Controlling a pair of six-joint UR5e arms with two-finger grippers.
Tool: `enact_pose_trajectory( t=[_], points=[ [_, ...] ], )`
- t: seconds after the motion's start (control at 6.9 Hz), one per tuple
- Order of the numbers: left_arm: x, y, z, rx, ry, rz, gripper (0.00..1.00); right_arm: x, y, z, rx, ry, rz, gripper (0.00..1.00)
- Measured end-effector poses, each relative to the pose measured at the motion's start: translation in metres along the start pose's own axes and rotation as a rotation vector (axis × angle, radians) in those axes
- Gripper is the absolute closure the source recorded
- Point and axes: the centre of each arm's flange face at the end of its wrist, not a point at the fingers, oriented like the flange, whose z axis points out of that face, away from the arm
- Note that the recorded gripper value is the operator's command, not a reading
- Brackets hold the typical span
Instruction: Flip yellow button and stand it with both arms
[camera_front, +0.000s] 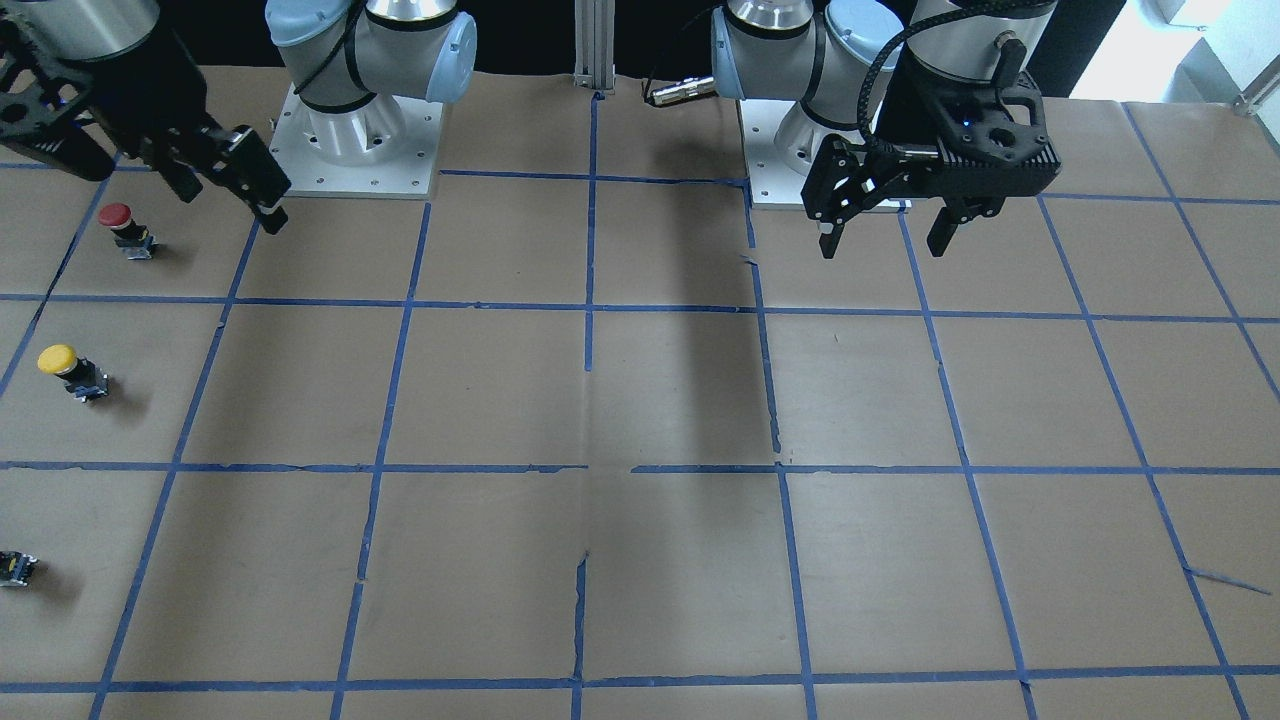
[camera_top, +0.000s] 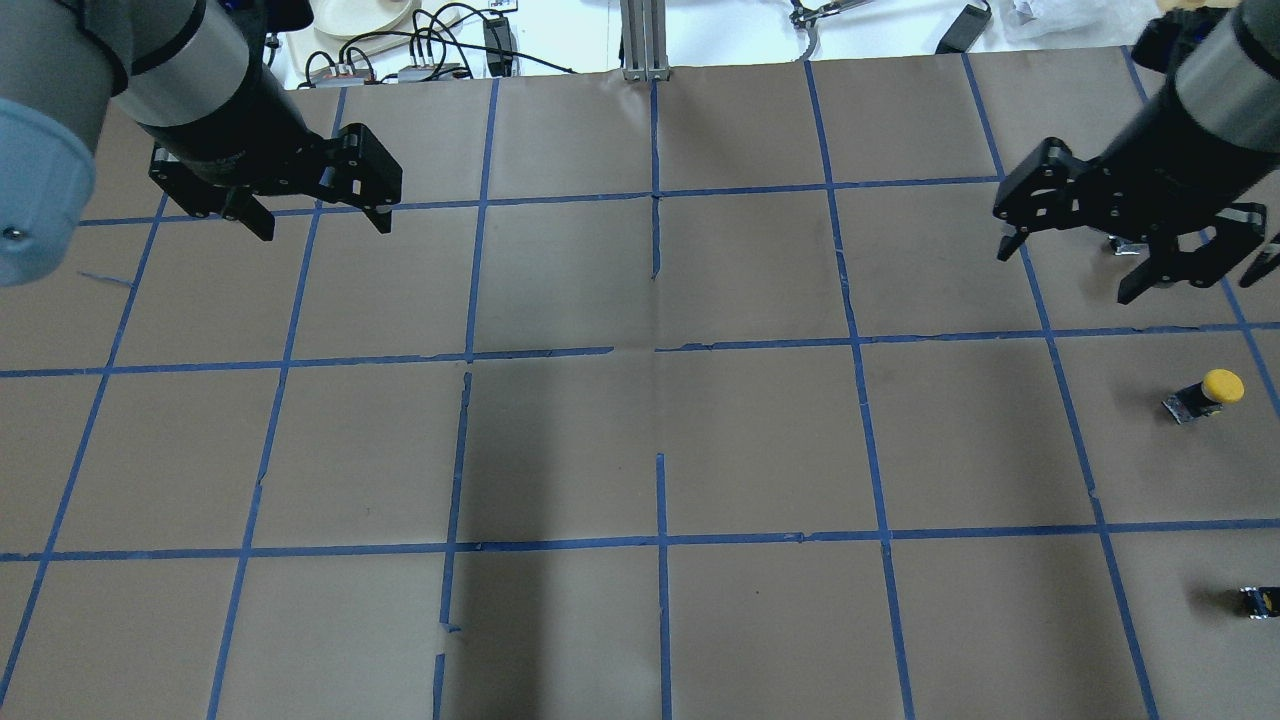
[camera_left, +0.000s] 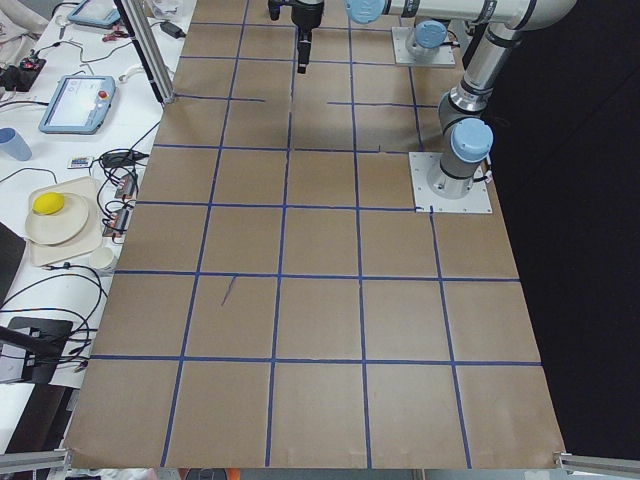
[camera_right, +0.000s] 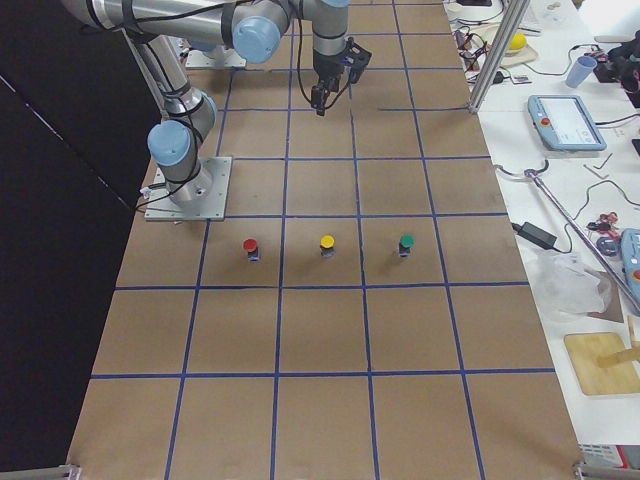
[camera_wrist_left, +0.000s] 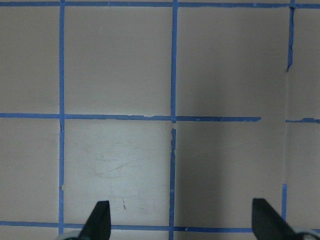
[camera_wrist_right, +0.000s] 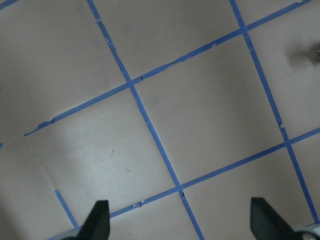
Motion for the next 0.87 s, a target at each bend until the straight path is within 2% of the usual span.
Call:
enact_pose_trajectory(
  t=[0.58,0.87],
  points=[
    [0.0,-0.001,0.002,-0.01,0.002,-0.001,0.0,-0.035,0.025,0.005,-0.021,0.063,-0.091,0.0],
    [0.001,0.0,0.013,-0.061,0.005,-0.004,0.0,-0.034,0.026,0.017,-0.039,0.079,-0.169,0.0]
  ],
)
